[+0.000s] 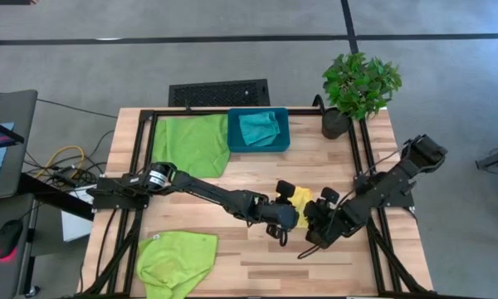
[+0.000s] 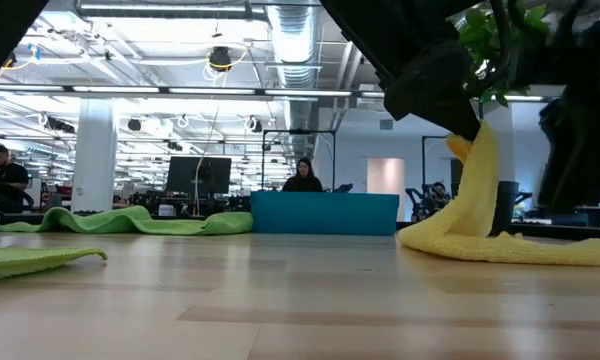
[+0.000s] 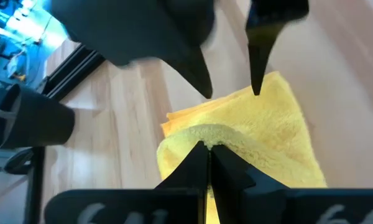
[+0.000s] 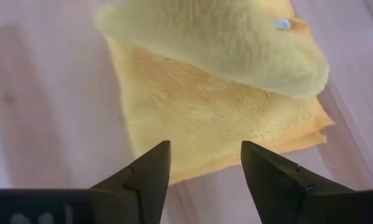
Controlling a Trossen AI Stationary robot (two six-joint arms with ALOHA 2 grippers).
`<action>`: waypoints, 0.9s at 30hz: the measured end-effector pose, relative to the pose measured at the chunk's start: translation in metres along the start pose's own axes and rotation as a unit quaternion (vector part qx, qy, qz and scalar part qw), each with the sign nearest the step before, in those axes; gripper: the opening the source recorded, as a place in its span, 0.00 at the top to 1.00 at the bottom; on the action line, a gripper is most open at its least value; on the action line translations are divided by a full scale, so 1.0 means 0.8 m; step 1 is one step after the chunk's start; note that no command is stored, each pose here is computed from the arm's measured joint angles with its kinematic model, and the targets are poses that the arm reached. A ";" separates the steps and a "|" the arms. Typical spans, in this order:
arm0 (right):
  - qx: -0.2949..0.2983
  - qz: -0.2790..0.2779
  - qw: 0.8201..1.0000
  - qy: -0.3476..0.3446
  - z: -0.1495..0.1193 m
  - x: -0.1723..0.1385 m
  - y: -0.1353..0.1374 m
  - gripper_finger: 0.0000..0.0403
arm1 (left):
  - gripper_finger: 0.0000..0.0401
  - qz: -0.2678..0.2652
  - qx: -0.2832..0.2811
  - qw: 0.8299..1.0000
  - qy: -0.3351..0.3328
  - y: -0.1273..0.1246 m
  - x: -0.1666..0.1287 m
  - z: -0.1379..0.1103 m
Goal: Fold microfiber towels
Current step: Fold the yellow microfiber cloth
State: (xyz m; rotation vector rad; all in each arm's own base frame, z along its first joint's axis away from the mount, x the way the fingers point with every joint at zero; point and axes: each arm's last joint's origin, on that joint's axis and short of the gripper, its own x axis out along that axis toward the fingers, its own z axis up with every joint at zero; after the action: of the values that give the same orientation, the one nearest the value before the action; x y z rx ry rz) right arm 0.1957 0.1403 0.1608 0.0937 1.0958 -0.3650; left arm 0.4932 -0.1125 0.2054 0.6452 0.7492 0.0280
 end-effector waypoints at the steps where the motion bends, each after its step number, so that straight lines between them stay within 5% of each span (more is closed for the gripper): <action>1: 0.000 0.003 1.000 -0.002 0.000 -0.005 -0.001 0.45 | 1.00 -0.004 -0.002 1.000 -0.005 0.001 0.000 0.001; 18: 0.008 0.039 0.998 -0.039 -0.005 -0.045 -0.004 0.45 | 0.99 -0.043 -0.112 0.993 -0.023 0.027 0.014 -0.009; 27: 0.012 0.030 0.999 -0.033 -0.008 -0.046 -0.006 0.45 | 0.82 -0.070 -0.131 0.989 -0.029 0.032 0.017 -0.012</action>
State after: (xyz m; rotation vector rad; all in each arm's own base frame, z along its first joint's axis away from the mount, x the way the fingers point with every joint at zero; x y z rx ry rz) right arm 0.1739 0.1459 0.1906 0.1357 1.0218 -0.3252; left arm 0.5023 -0.0834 0.2063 0.3418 0.7179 -0.0212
